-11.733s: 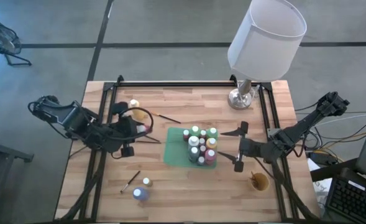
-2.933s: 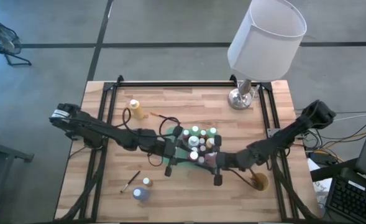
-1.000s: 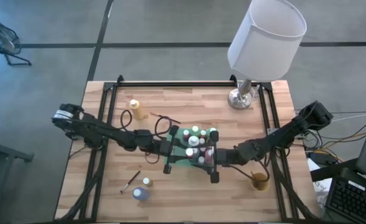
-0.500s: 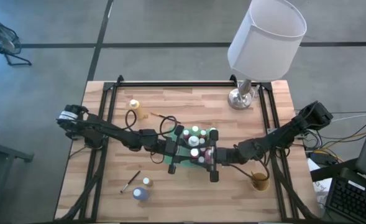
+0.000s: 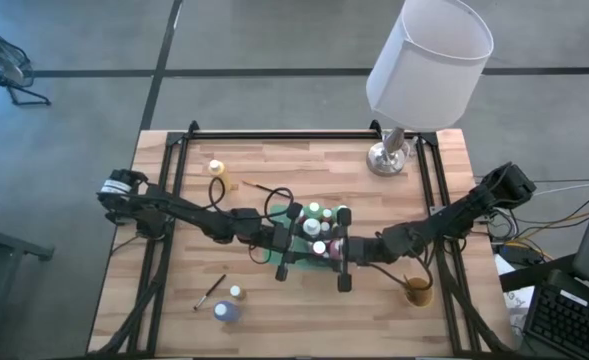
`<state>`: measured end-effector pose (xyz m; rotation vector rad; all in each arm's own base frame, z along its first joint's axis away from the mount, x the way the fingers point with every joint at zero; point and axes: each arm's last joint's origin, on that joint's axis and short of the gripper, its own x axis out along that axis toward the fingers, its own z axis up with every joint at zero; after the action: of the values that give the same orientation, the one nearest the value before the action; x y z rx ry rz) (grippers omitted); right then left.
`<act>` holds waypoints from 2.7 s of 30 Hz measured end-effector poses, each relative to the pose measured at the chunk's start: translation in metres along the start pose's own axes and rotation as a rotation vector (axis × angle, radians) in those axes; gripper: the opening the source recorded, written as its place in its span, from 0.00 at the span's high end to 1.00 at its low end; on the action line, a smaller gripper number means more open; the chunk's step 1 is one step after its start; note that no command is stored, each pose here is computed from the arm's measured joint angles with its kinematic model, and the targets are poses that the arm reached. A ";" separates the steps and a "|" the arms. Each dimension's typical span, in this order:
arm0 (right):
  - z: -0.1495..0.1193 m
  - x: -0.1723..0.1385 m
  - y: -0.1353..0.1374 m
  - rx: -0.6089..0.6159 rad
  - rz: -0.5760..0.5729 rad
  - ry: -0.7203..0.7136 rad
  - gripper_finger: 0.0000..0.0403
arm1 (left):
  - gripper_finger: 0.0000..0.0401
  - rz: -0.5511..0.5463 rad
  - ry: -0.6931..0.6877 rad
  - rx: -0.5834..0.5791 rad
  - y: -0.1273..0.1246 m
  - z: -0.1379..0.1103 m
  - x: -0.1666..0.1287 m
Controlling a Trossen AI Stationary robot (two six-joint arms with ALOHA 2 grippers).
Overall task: Pick & Place Paint Supplies
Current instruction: Put the red paint bottle into the green bin
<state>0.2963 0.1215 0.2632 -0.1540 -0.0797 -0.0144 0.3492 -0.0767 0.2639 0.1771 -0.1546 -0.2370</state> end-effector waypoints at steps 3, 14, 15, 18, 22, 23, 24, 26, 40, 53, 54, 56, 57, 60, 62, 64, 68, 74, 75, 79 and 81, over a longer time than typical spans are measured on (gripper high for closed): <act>0.000 0.000 0.000 0.000 -0.002 0.001 0.66 | 0.70 -0.001 0.000 0.002 0.000 0.000 0.000; -0.001 0.000 0.000 0.003 -0.001 0.005 0.61 | 0.70 -0.001 0.001 -0.016 0.000 0.000 0.000; -0.001 0.000 0.000 0.003 -0.001 0.006 0.61 | 0.70 -0.001 0.002 -0.024 0.000 0.000 0.000; -0.002 0.000 0.000 0.000 -0.001 0.017 0.65 | 0.70 -0.003 0.019 -0.042 0.000 -0.001 -0.001; -0.003 0.000 0.000 -0.011 -0.004 0.040 0.68 | 0.66 -0.008 0.087 -0.055 0.001 0.004 -0.006; -0.004 -0.001 0.000 -0.015 -0.005 0.048 0.68 | 0.65 -0.007 0.110 -0.057 0.002 0.006 -0.009; -0.004 -0.001 -0.001 -0.016 -0.007 0.051 0.68 | 0.63 -0.008 0.132 -0.058 0.002 0.009 -0.011; -0.002 -0.003 -0.001 -0.009 -0.005 0.053 0.68 | 0.58 -0.016 0.170 -0.059 0.003 0.018 -0.016; -0.009 -0.009 -0.003 0.122 0.007 0.254 0.67 | 0.38 -0.001 0.447 0.005 0.015 0.076 -0.048; 0.000 0.008 0.005 0.126 0.143 0.365 0.66 | 0.38 -0.105 0.652 0.136 0.013 0.097 -0.028; 0.000 0.009 0.006 0.129 0.158 0.378 0.66 | 0.38 -0.128 0.676 0.166 0.011 0.095 -0.025; -0.002 0.008 0.006 0.129 0.162 0.421 0.66 | 0.38 -0.166 0.695 0.223 0.006 0.094 -0.019; -0.002 0.008 0.006 0.131 0.161 0.428 0.66 | 0.38 -0.177 0.704 0.250 0.004 0.094 -0.016; -0.004 0.007 0.005 0.143 0.156 0.448 0.66 | 0.38 -0.196 0.709 0.328 -0.002 0.094 -0.012; -0.005 0.007 0.005 0.145 0.154 0.453 0.66 | 0.38 -0.235 0.709 0.394 -0.009 0.090 -0.009; -0.005 0.008 0.004 0.147 0.151 0.452 0.67 | 0.38 -0.255 0.679 0.432 -0.015 0.089 -0.005; -0.006 0.008 0.003 0.149 0.147 0.454 0.66 | 0.38 -0.287 0.650 0.503 -0.024 0.088 -0.001; -0.006 0.009 0.004 0.171 0.197 0.454 0.66 | 0.38 -0.248 0.641 0.588 -0.024 0.085 0.006; -0.006 0.009 0.005 0.178 0.210 0.454 0.66 | 0.38 -0.251 0.640 0.597 -0.024 0.085 0.006; -0.006 0.008 0.006 0.190 0.243 0.455 0.65 | 0.38 -0.256 0.634 0.609 -0.024 0.085 0.006; -0.006 0.008 0.006 0.197 0.243 0.455 0.65 | 0.38 -0.255 0.622 0.621 -0.024 0.086 0.006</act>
<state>0.3052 0.1262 0.2575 0.0400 0.3917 0.1999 0.3354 -0.1143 0.3442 0.8788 0.4239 -0.3721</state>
